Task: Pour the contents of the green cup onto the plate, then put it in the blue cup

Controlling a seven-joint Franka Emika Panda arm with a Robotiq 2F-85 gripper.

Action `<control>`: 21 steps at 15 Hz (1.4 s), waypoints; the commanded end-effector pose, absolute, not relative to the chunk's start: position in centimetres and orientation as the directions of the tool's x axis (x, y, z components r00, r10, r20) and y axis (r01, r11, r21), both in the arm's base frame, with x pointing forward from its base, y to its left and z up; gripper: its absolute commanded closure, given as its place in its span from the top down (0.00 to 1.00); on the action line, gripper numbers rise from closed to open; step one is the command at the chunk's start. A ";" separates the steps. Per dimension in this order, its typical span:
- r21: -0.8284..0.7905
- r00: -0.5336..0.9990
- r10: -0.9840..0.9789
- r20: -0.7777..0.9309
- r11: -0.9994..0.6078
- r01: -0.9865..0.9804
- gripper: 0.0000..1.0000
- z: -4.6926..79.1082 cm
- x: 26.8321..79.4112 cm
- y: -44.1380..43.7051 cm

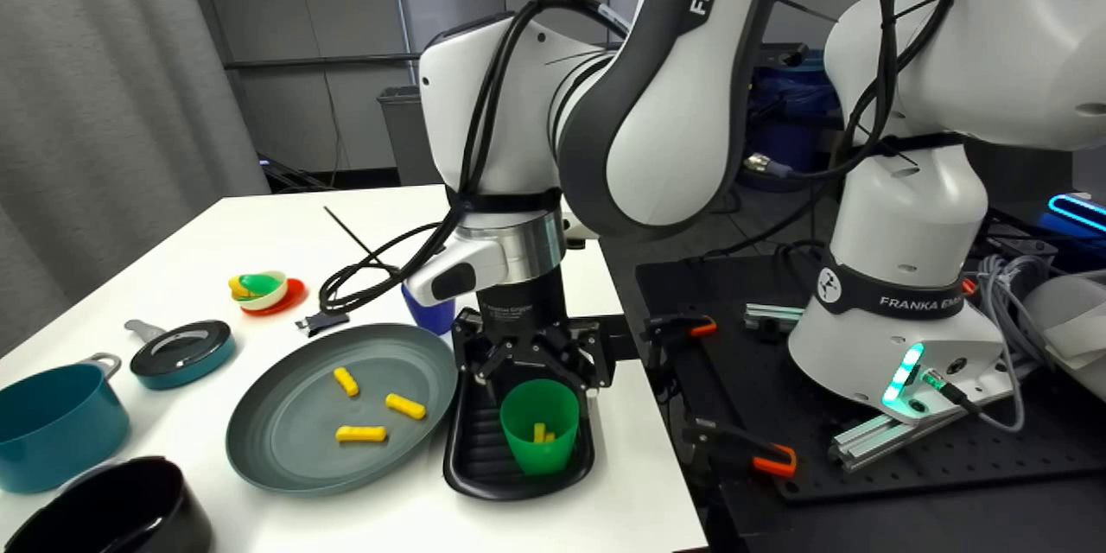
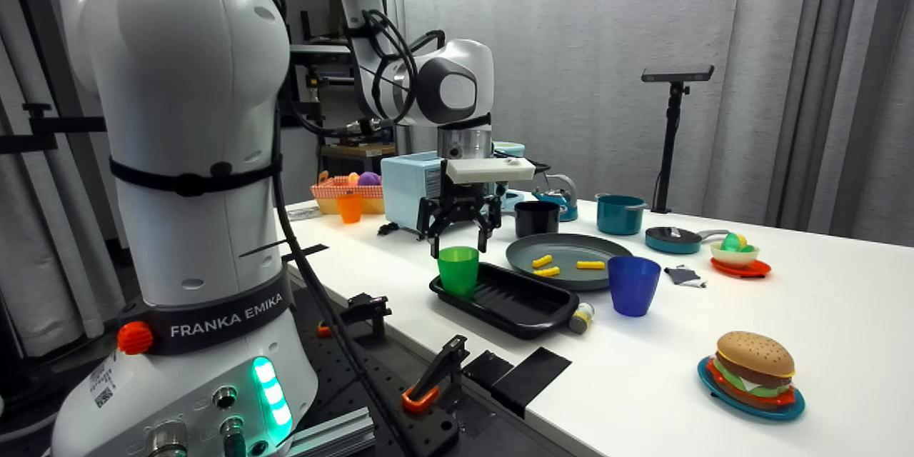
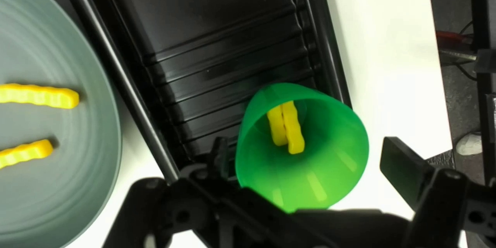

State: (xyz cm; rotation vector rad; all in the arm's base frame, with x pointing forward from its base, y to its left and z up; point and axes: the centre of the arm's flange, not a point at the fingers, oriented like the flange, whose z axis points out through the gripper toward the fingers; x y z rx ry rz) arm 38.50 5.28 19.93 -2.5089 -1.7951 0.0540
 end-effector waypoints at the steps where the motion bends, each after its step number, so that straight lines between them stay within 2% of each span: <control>1: -0.082 0.352 0.936 0.011 -0.350 0.933 1.00 19.5 37.0 5.4; 12: -0.097 0.371 0.929 -0.008 -0.370 0.924 0.98 18.3 36.9 5.9; 13: -0.097 0.377 0.926 -0.008 -0.376 0.922 0.80 18.2 36.9 5.9; 15: -0.096 0.384 0.923 -0.008 -0.383 0.919 0.69 18.3 37.0 5.8; 16: -0.092 0.389 0.921 -0.008 -0.388 0.917 0.60 18.4 37.1 5.8; 21: -0.085 0.402 0.915 -0.006 -0.402 0.912 0.56 19.0 37.5 5.6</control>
